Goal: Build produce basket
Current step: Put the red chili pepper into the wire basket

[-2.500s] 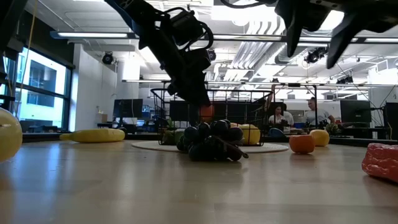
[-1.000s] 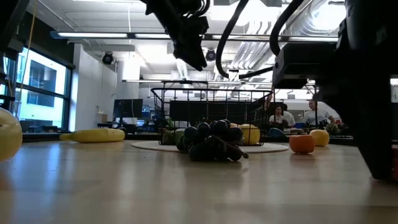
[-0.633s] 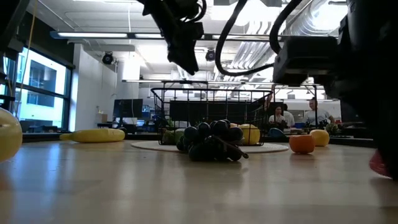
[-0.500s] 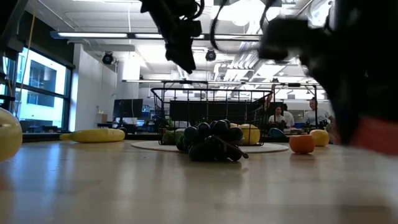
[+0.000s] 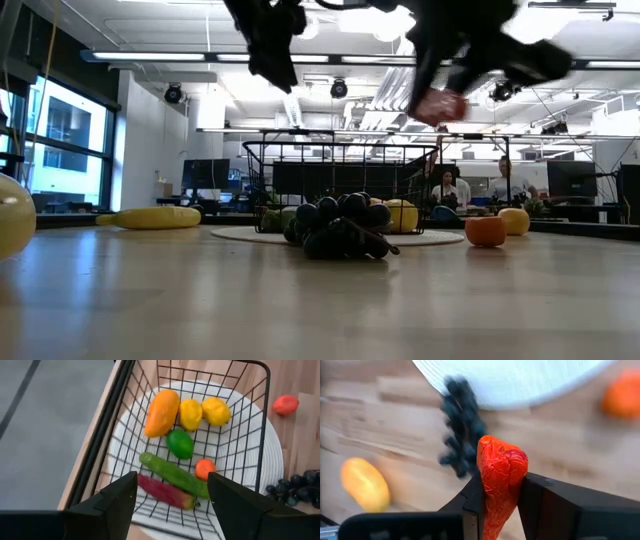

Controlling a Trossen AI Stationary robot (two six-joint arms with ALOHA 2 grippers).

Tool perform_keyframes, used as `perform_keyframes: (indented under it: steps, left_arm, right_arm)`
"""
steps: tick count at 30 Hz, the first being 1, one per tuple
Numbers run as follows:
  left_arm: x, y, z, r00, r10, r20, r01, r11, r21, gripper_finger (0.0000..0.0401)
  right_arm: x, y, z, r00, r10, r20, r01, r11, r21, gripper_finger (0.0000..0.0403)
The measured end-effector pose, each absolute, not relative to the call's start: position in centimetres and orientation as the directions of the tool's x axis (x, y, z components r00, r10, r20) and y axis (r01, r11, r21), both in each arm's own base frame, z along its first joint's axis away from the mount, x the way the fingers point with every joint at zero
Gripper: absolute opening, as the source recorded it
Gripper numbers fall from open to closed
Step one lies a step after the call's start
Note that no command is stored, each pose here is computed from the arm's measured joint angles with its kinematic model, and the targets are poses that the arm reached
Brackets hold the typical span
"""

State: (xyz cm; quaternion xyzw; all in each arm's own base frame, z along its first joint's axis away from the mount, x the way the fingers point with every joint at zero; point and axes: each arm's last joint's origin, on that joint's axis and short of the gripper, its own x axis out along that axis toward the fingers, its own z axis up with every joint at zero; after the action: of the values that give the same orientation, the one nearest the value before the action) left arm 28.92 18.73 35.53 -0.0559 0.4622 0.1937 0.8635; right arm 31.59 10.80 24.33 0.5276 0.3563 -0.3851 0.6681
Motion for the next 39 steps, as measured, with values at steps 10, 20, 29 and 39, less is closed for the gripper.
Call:
perform_keyframes:
  steps: [10, 20, 29, 39]
  left_arm:
    - [26.6, 17.7, 36.9, 0.407, 0.345, -0.845, -0.455, 0.879, 0.140, 0.0232]
    - [24.4, 16.6, 38.5, 0.358, 0.411, -0.839, -0.570, 0.807, 0.153, 0.0232]
    - [21.9, 16.4, 39.2, 0.262, 0.439, -0.859, -0.703, 0.697, 0.142, 0.0232]
    - [20.6, 16.0, 38.3, 0.149, 0.397, -0.906, -0.771, 0.620, 0.145, 0.0232]
  right_arm:
    - [31.8, 4.0, 29.5, 0.634, -0.253, -0.731, 0.766, 0.333, 0.550, 0.0053]
    - [33.1, -4.4, 32.7, 0.758, -0.440, -0.482, 0.652, 0.537, 0.536, 0.0053]
    - [33.1, -9.7, 34.2, 0.783, -0.535, -0.316, 0.621, 0.649, 0.440, 0.0053]
    - [36.1, -11.7, 30.5, 0.778, -0.523, -0.348, 0.627, 0.672, 0.393, 0.0053]
